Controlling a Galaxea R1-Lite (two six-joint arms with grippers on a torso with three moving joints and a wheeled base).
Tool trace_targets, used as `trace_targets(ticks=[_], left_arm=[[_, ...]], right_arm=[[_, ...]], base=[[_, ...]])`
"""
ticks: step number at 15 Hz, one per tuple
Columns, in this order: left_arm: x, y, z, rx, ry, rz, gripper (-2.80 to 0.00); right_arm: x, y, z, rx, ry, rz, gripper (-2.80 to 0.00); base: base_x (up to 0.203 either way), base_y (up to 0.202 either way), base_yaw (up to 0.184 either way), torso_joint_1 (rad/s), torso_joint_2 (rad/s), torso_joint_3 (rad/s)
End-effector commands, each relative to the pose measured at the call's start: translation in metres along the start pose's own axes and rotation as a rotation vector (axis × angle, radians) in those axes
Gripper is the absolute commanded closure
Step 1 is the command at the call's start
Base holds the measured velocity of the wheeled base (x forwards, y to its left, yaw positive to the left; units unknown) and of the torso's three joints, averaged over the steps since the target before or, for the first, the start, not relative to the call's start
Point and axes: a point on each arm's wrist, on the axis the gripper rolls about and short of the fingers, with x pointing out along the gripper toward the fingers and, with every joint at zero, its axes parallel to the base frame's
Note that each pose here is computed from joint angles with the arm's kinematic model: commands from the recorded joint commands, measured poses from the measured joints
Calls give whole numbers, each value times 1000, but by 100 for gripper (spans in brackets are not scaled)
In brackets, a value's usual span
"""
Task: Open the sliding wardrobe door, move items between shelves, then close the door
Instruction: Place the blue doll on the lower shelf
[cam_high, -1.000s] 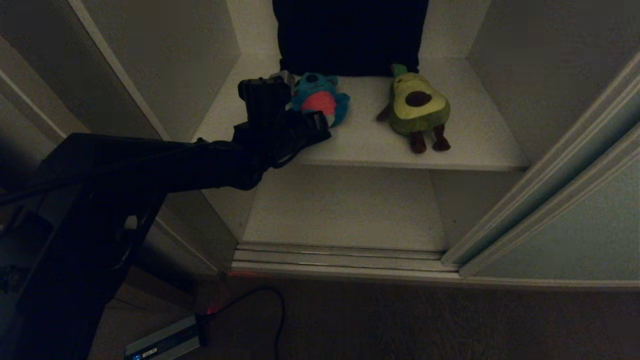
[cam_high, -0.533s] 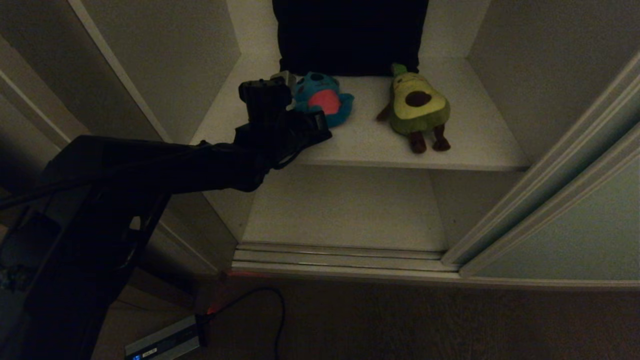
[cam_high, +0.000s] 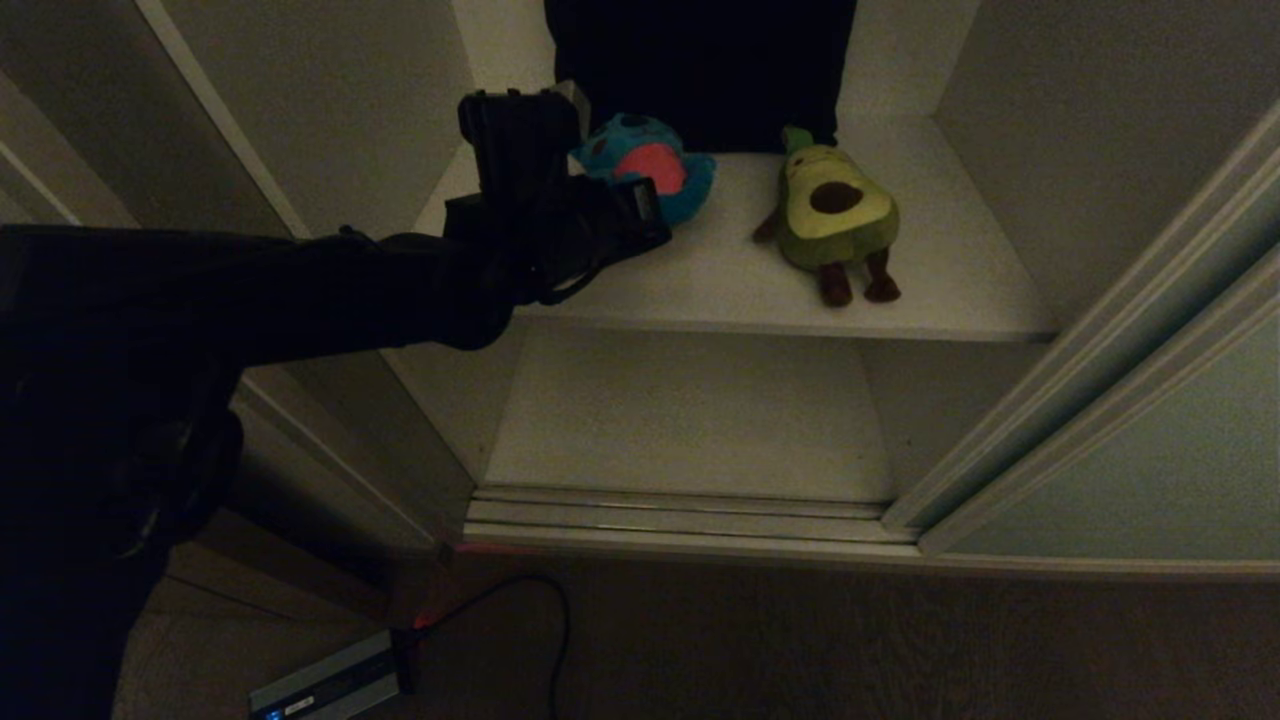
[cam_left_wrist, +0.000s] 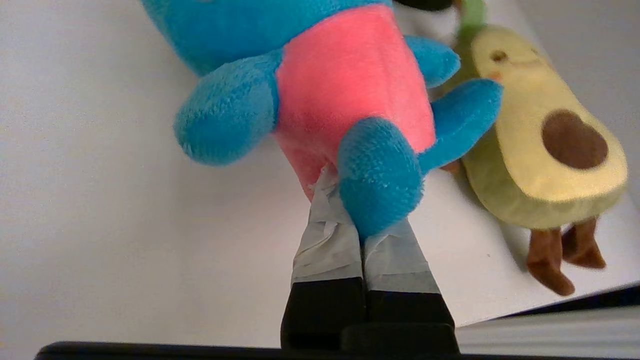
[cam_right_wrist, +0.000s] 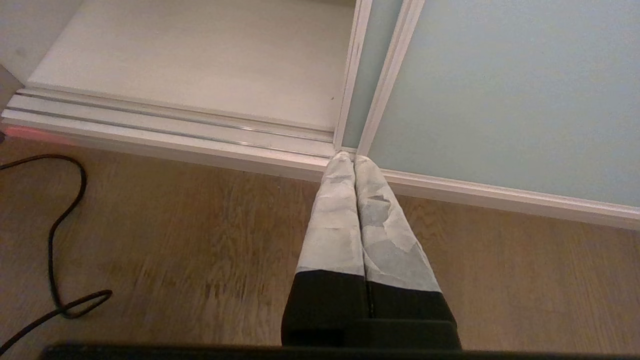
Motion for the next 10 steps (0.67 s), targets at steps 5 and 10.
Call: trace_targets(ticks=[5, 10], left_arm=[[-80, -31, 73, 6, -29, 62, 0], [-173, -35, 105, 36, 42, 60, 0]], right_arm=[[0, 0, -1, -1, 3, 0, 0], [0, 0, -1, -1, 3, -1, 0]], base=[[0, 0, 0, 0, 0, 0], [0, 0, 0, 0, 0, 0]])
